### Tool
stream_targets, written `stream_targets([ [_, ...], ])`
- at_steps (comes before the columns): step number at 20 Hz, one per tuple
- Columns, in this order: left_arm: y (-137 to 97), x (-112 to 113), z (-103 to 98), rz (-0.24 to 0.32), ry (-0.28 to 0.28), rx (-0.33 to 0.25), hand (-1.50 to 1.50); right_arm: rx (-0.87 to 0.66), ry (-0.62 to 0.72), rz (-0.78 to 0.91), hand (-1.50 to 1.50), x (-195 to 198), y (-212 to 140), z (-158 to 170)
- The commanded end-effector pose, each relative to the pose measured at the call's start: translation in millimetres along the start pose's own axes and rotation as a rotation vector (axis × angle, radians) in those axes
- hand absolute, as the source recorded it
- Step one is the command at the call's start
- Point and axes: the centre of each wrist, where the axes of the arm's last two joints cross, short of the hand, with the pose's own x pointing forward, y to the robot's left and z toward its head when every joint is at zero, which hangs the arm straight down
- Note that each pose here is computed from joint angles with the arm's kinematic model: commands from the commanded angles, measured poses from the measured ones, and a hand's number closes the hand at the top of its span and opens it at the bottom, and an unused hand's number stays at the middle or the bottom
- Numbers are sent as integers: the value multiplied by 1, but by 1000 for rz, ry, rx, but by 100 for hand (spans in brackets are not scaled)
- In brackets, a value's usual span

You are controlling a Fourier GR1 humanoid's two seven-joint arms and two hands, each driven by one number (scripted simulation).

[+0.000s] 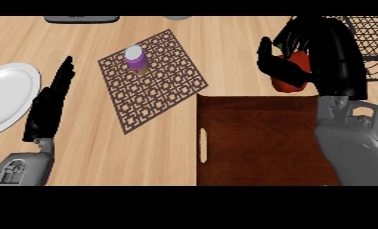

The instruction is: Pick the bell pepper from the tray and place it in the tiered basket

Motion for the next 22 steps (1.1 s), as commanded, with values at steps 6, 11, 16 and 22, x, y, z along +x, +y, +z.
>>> stream_targets([
  [6,13,4,-11,5,-3,-1,0,-14,4,107,150,-12,-75,-52],
  [11,0,-2,4,-4,3,-23,0,-15,2,109,150,-24,-77,-79],
  [16,-5,-5,3,-12,-11,-12,0,-38,-22,236,150,-63,-62,-85],
  [22,-25,-6,0,-1,-14,-20,0,-128,41,547,150,-93,-82,-115],
])
